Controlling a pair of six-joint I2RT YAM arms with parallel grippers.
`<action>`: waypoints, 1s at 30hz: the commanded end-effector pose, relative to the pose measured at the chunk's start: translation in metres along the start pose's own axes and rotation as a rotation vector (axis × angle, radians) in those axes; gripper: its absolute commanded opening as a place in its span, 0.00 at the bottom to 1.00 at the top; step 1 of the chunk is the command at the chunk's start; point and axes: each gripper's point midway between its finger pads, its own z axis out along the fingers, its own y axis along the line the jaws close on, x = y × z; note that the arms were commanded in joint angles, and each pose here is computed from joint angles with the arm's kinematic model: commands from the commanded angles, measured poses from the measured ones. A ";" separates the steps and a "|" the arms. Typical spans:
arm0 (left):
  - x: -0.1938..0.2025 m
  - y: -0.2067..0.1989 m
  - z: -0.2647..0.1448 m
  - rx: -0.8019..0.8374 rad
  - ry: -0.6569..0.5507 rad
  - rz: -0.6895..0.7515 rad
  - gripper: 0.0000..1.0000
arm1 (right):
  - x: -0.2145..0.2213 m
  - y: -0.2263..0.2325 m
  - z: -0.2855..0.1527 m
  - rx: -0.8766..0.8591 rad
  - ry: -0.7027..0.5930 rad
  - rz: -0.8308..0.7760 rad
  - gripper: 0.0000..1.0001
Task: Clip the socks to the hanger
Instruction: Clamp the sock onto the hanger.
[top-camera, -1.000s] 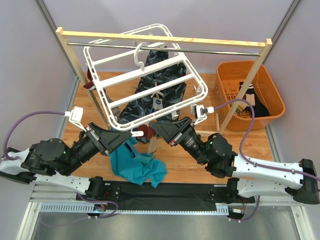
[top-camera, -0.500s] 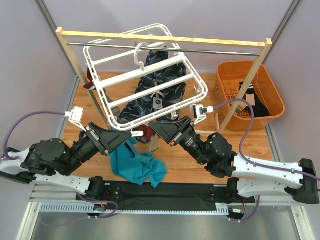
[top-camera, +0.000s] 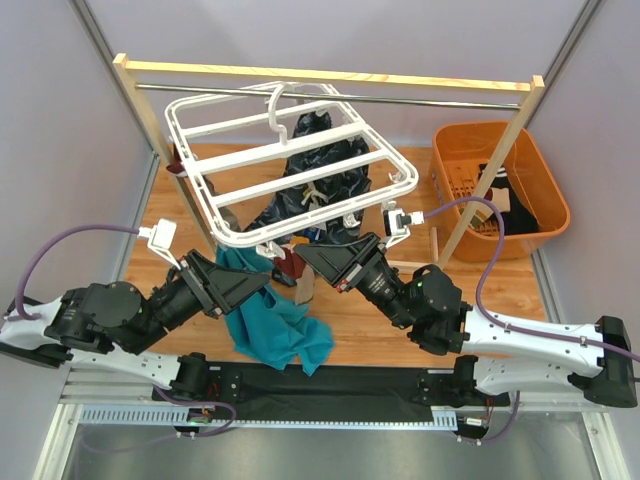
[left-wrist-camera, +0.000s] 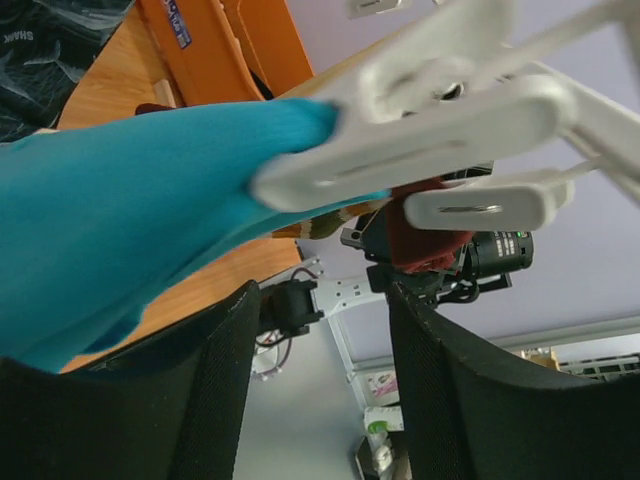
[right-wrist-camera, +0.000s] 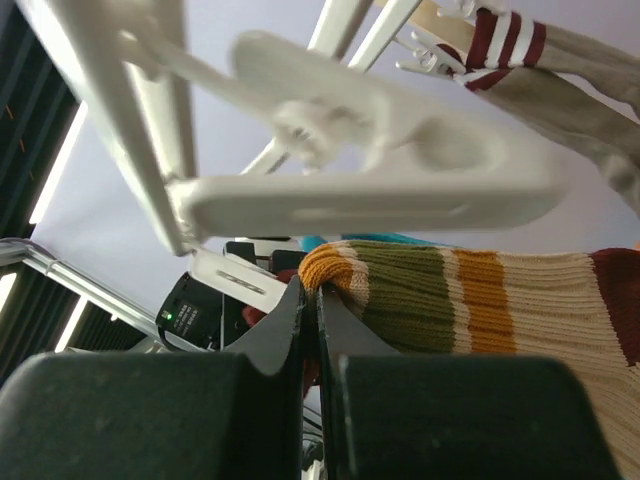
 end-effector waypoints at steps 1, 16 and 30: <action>0.002 0.001 -0.001 0.000 0.013 0.003 0.62 | -0.014 0.029 0.002 -0.073 -0.043 0.033 0.00; -0.003 0.012 -0.011 0.010 0.023 0.012 0.64 | 0.004 -0.023 -0.020 0.212 0.117 -0.126 0.75; -0.010 0.041 0.005 -0.159 -0.099 0.148 0.67 | 0.053 -0.031 -0.027 0.240 0.544 -0.486 0.73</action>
